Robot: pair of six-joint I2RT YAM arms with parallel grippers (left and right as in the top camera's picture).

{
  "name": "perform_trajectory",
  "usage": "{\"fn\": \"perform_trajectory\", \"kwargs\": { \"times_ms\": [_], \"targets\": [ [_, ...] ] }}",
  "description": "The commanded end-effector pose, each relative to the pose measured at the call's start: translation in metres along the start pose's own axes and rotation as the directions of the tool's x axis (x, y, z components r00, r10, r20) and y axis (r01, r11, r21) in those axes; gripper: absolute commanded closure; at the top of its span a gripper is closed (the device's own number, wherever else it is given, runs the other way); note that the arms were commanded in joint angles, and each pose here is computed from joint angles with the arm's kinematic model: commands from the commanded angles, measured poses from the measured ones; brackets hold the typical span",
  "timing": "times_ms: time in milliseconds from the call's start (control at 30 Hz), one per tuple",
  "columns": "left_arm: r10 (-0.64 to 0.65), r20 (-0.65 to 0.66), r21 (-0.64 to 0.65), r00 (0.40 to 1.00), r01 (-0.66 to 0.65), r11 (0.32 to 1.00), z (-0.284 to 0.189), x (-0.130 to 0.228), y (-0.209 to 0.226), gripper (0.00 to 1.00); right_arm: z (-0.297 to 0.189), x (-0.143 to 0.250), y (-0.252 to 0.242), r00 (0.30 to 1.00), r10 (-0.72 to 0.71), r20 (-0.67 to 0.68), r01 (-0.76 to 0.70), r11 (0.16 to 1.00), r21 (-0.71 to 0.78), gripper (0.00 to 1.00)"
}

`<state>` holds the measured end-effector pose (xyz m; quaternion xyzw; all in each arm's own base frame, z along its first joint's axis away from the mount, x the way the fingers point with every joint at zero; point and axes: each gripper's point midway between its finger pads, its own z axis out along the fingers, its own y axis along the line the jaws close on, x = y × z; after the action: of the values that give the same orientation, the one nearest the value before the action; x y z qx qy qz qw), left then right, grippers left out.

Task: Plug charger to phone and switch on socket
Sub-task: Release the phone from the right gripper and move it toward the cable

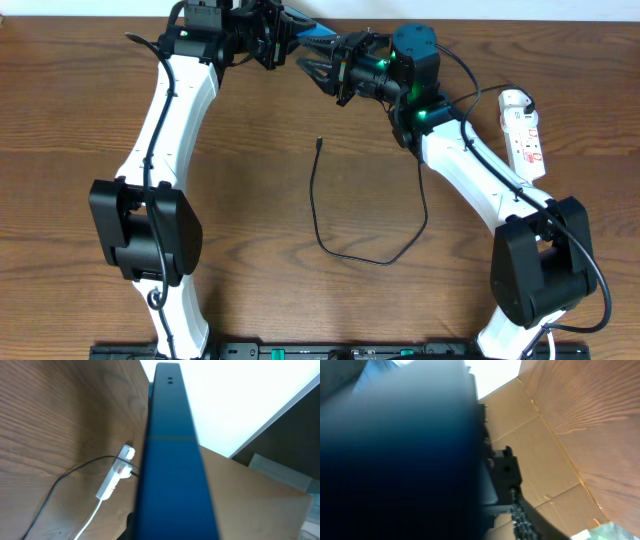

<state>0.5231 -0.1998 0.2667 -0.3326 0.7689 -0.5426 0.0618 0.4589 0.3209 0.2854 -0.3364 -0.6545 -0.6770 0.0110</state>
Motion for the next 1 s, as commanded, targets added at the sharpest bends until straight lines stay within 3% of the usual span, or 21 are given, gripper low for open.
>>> {"fn": "perform_trajectory", "kwargs": {
  "times_ms": [0,133,300,433,700,833,967],
  "targets": [
    [0.095,0.015,0.011,0.995,-0.095,0.995,-0.011,-0.003,-0.007,0.92,-0.002,0.001,-0.001,0.993,-0.118,0.005,0.118,0.993,0.018,0.57],
    [0.147,0.03,-0.039,0.989,-0.146,0.988,-0.021,-0.015,0.009,0.93,-0.011,-0.02,-0.01,0.966,-0.254,0.049,0.25,0.965,0.078,0.43],
    [0.28,0.048,-0.119,0.959,-0.273,0.955,-0.038,-0.033,0.031,0.93,-0.027,-0.047,-0.025,0.869,-0.492,0.052,0.477,0.861,0.177,0.32],
    [0.36,0.021,-0.171,0.933,-0.351,0.921,-0.051,-0.039,0.048,0.93,-0.04,-0.063,-0.041,0.812,-0.584,0.028,0.558,0.788,0.261,0.16],
    [0.487,-0.074,-0.238,0.87,-0.49,0.839,-0.069,-0.038,0.077,0.93,-0.071,-0.091,-0.087,0.727,-0.684,-0.058,0.625,0.624,0.469,0.22],
    [0.573,-0.175,-0.091,0.801,-0.592,0.8,-0.074,-0.016,0.071,0.92,-0.077,-0.093,-0.11,0.681,-0.72,-0.133,0.657,0.52,0.546,0.25],
    [0.58,-0.171,-0.078,0.796,-0.598,0.798,-0.081,-0.019,0.072,0.93,-0.071,-0.084,-0.129,0.663,-0.722,-0.196,0.676,0.466,0.571,0.29]
  ]
}}
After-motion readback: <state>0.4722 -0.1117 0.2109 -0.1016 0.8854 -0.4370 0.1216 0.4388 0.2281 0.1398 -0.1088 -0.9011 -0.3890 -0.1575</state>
